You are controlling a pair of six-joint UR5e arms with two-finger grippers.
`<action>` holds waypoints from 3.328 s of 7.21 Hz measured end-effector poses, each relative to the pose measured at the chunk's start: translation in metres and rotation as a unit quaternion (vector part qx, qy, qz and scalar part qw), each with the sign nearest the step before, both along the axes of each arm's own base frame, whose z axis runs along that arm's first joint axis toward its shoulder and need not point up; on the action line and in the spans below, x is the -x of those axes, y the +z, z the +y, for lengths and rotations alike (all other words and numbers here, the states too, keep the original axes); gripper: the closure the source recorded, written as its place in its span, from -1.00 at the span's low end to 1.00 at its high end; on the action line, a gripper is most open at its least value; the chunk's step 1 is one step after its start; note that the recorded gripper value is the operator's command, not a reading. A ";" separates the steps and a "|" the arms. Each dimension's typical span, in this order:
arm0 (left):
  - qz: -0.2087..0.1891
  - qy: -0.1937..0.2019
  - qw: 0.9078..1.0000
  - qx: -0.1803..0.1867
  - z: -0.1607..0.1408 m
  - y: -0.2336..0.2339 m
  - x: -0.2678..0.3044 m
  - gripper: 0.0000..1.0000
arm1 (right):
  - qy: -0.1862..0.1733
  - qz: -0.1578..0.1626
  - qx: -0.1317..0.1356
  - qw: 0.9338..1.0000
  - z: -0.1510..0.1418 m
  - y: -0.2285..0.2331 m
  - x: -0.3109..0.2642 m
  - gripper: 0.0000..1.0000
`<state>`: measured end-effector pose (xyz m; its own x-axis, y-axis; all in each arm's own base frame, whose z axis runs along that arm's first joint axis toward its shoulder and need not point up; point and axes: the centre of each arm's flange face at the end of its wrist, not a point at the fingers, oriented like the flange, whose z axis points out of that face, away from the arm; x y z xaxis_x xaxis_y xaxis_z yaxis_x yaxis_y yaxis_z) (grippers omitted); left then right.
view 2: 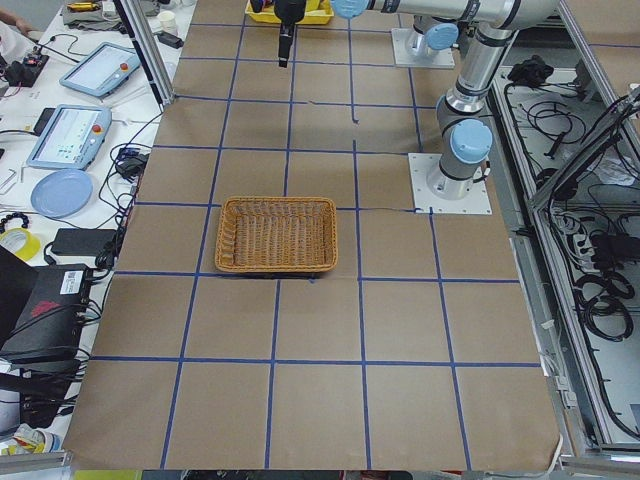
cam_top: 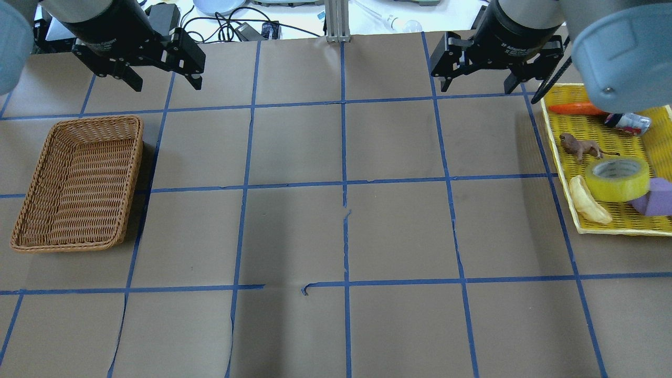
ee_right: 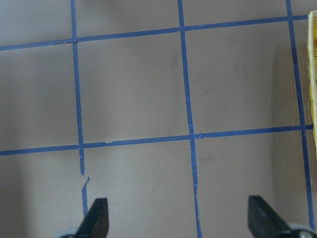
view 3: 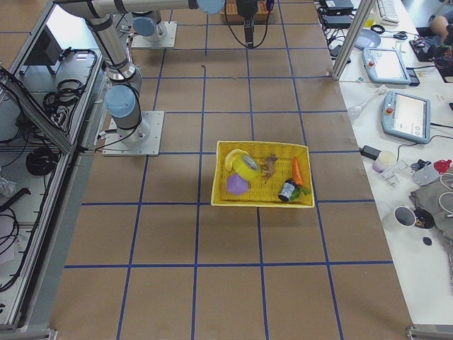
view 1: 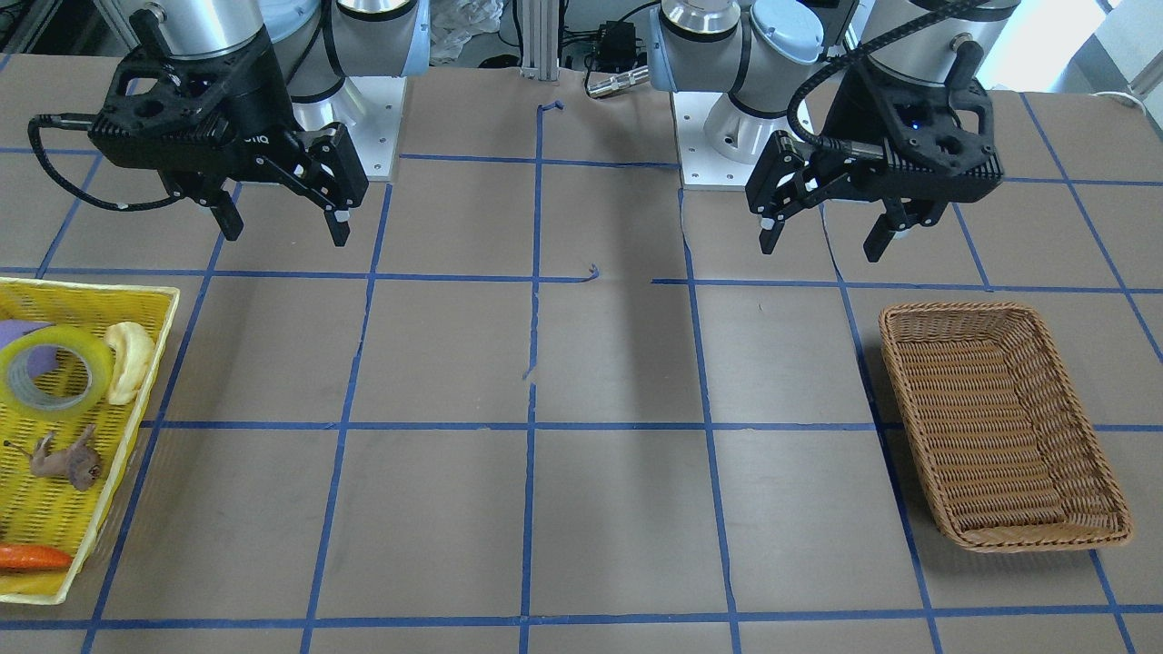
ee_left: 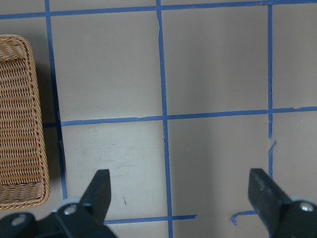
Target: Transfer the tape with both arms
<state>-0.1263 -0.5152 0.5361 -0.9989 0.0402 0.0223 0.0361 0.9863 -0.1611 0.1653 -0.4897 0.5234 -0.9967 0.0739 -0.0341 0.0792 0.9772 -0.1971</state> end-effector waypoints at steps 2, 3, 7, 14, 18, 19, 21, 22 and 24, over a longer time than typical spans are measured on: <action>0.000 0.000 1.000 0.000 0.000 0.000 0.000 -1.00 | 0.000 0.003 -0.001 1.000 0.003 0.002 0.002 -1.00; 0.000 0.000 1.000 0.000 0.000 0.000 0.000 -1.00 | 0.001 0.003 -0.002 1.000 0.003 0.001 0.002 -1.00; 0.000 0.000 1.000 0.000 0.001 0.000 0.000 -1.00 | 0.004 0.004 -0.005 1.000 0.005 -0.001 0.001 -1.00; 0.000 0.000 1.000 0.000 0.001 0.000 0.000 -1.00 | 0.005 0.009 -0.041 0.999 -0.001 -0.006 0.020 -1.00; 0.000 -0.001 1.000 0.000 0.001 0.000 0.001 -1.00 | -0.009 -0.018 -0.115 0.993 -0.057 -0.055 0.194 -1.00; 0.000 0.000 1.000 -0.001 0.001 -0.001 0.000 -1.00 | 0.073 -0.003 -0.146 0.987 -0.066 -0.088 0.249 -1.00; 0.000 0.000 1.000 -0.002 0.003 -0.002 0.000 -1.00 | 0.176 0.002 -0.213 0.961 -0.066 -0.164 0.334 -1.00; 0.000 0.000 1.000 -0.003 0.003 -0.003 0.001 -1.00 | 0.196 -0.016 -0.238 0.951 -0.058 -0.198 0.345 -1.00; 0.001 0.000 1.000 -0.004 0.004 -0.004 0.001 -1.00 | 0.223 -0.013 -0.238 0.945 -0.043 -0.257 0.343 -0.99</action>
